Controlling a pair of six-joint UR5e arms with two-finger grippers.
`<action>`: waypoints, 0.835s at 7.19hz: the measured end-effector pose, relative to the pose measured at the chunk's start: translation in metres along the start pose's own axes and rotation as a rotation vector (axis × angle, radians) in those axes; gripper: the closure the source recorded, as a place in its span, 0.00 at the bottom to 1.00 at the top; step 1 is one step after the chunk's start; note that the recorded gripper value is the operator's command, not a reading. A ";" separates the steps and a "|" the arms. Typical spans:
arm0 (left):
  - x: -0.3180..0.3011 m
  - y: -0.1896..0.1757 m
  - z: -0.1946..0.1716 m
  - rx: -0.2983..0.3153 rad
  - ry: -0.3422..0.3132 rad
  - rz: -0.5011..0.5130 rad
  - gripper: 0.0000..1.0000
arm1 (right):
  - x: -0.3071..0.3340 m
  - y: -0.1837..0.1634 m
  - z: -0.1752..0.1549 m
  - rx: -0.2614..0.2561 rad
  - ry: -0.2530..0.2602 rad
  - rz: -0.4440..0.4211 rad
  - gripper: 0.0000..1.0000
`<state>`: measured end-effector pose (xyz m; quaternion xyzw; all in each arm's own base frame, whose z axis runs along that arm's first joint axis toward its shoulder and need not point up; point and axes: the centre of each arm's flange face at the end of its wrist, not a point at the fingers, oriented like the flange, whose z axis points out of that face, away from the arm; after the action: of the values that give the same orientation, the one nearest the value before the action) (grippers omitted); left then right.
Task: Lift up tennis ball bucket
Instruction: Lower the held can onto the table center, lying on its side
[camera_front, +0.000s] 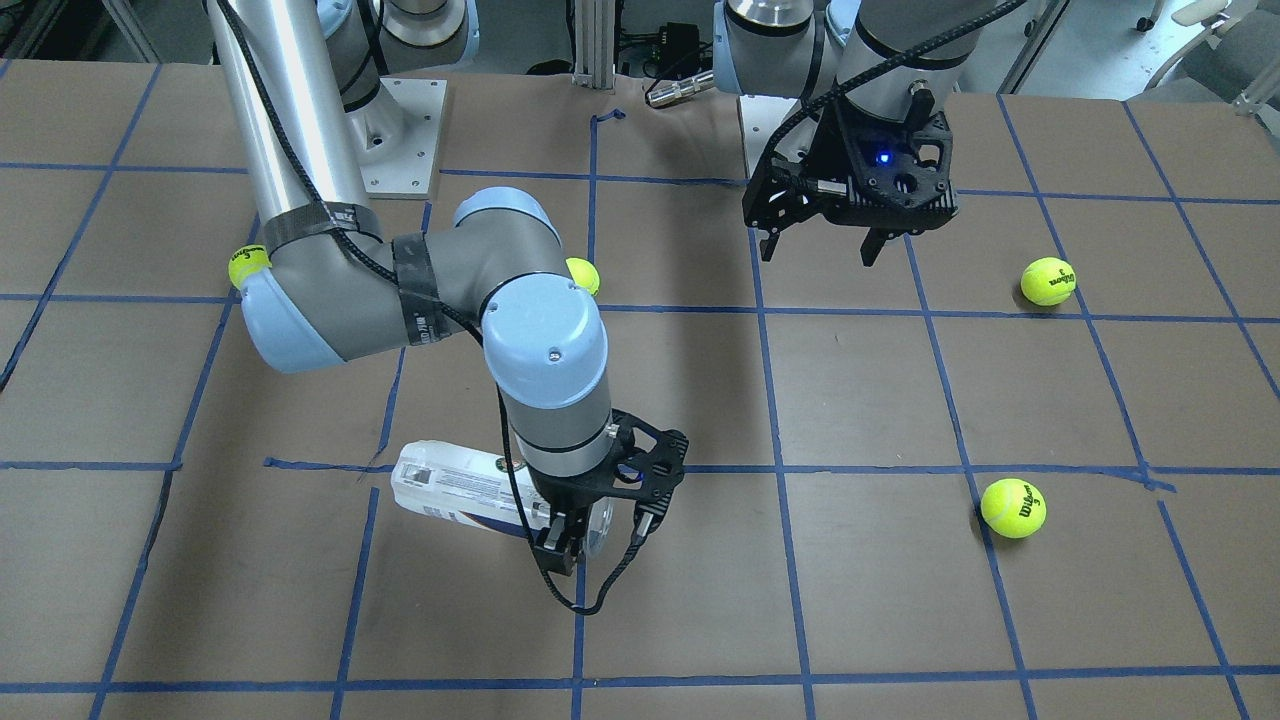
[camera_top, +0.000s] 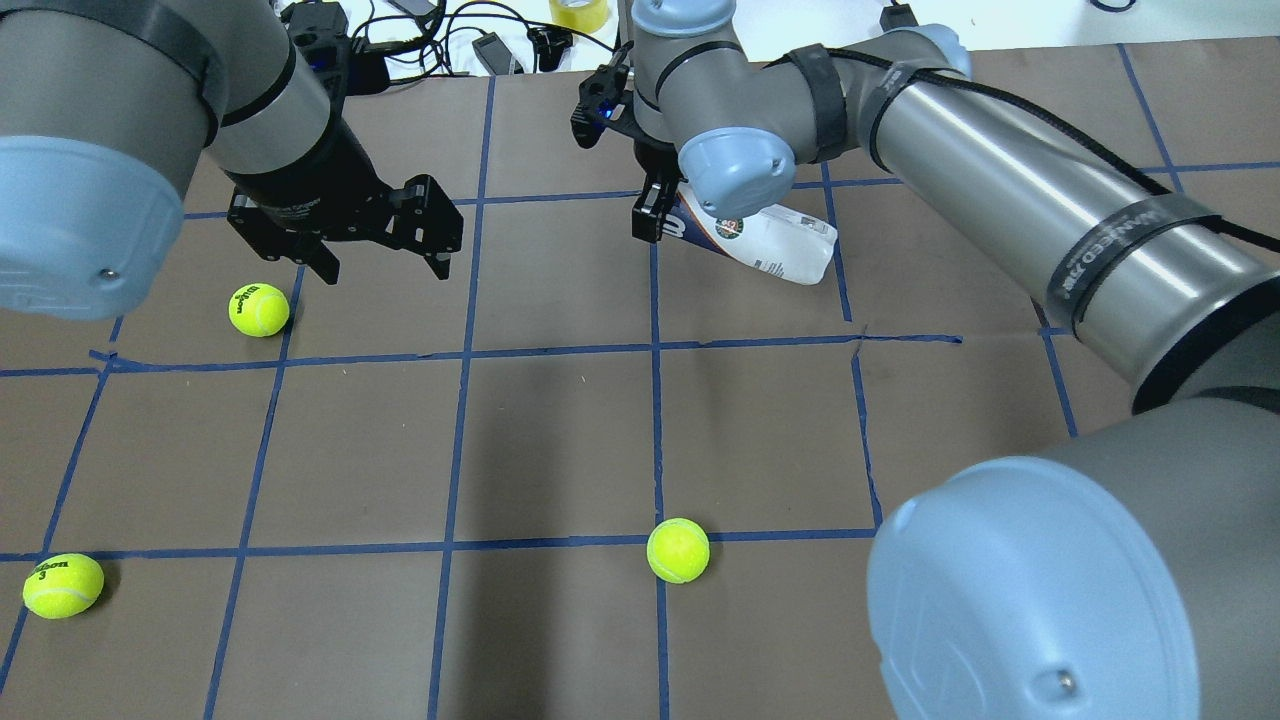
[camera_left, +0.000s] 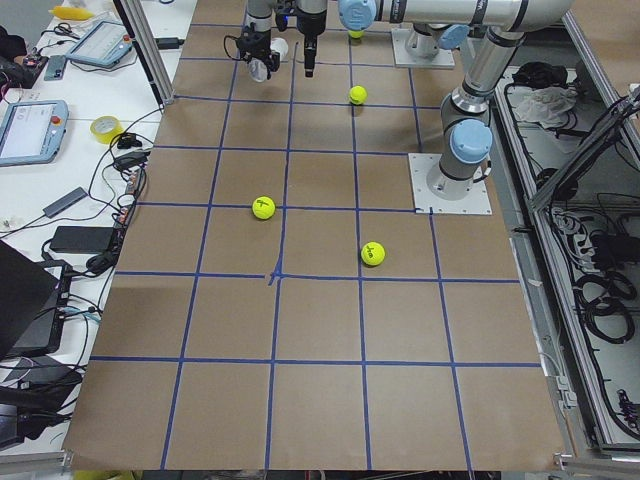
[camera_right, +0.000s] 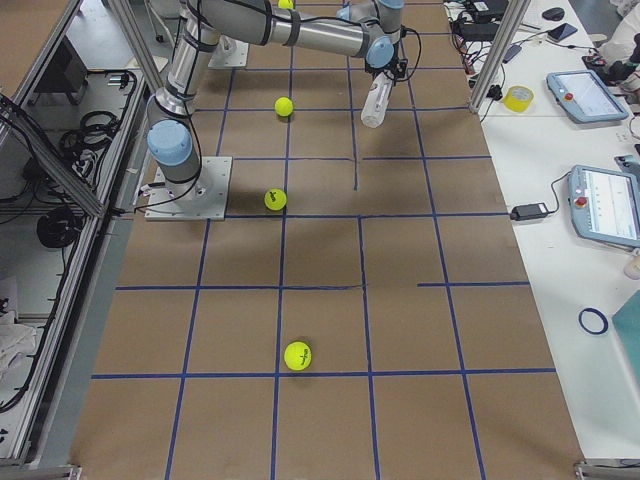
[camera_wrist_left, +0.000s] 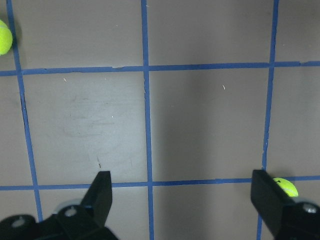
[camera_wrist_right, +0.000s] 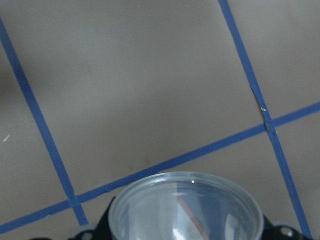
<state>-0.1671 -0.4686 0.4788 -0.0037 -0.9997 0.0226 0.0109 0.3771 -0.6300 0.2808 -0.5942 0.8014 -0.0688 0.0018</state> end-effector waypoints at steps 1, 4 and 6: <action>0.000 0.000 0.000 0.000 0.000 0.001 0.00 | -0.023 -0.019 0.008 0.003 -0.018 -0.059 0.69; -0.001 0.000 -0.001 0.001 0.000 -0.001 0.00 | -0.056 -0.040 0.032 -0.007 -0.056 -0.167 0.70; -0.003 -0.001 -0.001 0.003 -0.001 -0.004 0.00 | -0.070 -0.049 0.041 -0.007 -0.073 -0.233 0.67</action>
<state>-0.1646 -0.4692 0.4802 -0.0017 -0.9997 0.0241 0.0105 0.4476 -0.5819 0.2404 -0.6854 0.7266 -0.0441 0.0208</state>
